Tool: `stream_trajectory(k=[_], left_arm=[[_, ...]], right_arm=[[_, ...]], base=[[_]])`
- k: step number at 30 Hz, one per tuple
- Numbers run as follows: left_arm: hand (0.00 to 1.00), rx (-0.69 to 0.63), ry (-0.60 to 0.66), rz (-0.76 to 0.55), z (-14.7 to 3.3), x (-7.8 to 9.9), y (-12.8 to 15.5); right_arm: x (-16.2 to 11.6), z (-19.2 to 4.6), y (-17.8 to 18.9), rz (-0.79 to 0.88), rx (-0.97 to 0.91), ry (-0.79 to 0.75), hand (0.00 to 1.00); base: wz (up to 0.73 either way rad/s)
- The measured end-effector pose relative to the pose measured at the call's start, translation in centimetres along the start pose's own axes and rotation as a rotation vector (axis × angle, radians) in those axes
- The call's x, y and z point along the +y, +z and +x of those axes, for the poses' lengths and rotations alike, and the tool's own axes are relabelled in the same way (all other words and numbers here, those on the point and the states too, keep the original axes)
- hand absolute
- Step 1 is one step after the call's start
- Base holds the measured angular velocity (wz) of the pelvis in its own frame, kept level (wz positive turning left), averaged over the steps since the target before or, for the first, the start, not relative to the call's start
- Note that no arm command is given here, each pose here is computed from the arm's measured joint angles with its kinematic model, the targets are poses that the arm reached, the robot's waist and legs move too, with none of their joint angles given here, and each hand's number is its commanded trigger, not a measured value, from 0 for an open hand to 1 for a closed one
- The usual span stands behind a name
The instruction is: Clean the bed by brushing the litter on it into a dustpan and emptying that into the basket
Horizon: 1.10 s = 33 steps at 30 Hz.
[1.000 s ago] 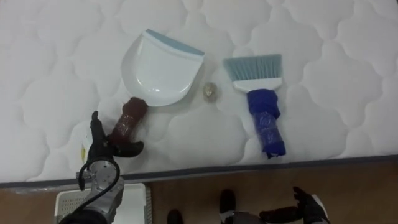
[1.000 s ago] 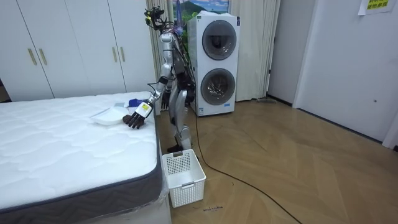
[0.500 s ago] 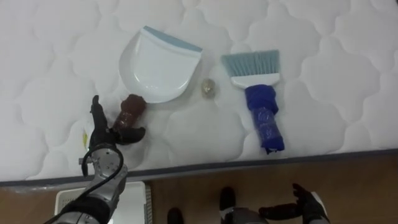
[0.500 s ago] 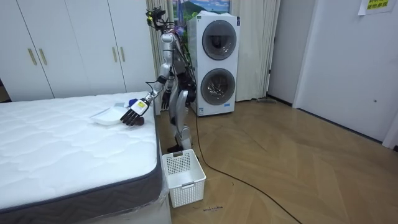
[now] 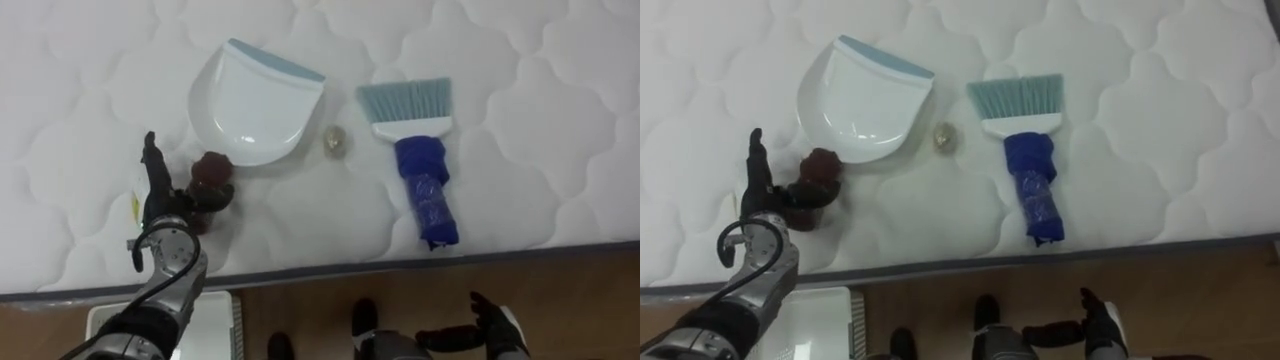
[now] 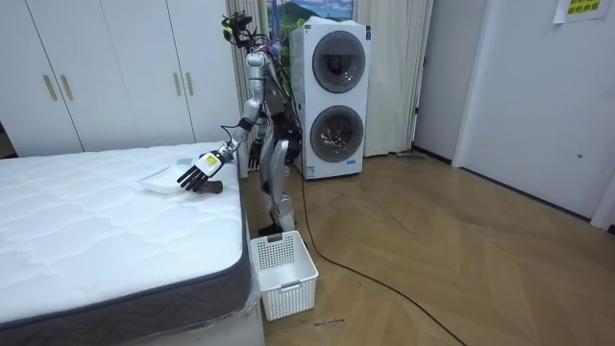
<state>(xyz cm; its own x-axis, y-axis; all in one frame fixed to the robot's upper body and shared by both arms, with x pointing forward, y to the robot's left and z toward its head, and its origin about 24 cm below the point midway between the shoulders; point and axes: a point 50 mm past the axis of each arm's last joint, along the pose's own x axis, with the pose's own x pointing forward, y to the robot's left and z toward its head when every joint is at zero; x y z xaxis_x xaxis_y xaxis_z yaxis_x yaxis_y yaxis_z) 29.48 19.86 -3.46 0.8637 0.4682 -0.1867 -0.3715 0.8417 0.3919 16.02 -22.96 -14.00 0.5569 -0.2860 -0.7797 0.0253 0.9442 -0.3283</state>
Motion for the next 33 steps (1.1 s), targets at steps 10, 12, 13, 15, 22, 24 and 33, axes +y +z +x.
stream_trajectory(k=[10,12,13,15,22,24,33], left_arm=[[0.00,0.004,-0.011,0.002,0.0,-0.1,-0.1],[0.00,0.014,-0.022,0.008,0.0,0.0,-0.4],[0.00,0.020,-0.025,0.013,0.0,0.0,-0.5],[0.00,0.037,-0.032,0.025,-0.1,0.1,-1.0],[0.00,0.138,-0.030,0.003,0.1,0.9,-2.4],[0.00,0.150,-0.035,0.009,0.4,1.0,-2.3],[0.12,0.193,-0.041,0.082,1.4,2.6,-2.5]], right_arm=[[0.3,0.0,0.1,0.015,-0.001,0.005,0.00],[0.3,0.0,0.2,0.015,-0.003,0.006,0.00],[0.3,0.0,0.3,0.016,-0.006,0.007,0.00],[0.4,0.0,0.3,0.012,-0.008,0.009,0.00],[0.4,-0.1,-0.1,-0.014,0.015,0.014,0.00],[0.4,-0.1,-0.3,-0.014,0.020,0.012,0.00],[0.5,-0.1,-0.3,-0.011,0.029,0.017,0.00]], base=[[0.00],[0.06],[0.08],[0.02],[-0.03],[0.00],[-0.12]])
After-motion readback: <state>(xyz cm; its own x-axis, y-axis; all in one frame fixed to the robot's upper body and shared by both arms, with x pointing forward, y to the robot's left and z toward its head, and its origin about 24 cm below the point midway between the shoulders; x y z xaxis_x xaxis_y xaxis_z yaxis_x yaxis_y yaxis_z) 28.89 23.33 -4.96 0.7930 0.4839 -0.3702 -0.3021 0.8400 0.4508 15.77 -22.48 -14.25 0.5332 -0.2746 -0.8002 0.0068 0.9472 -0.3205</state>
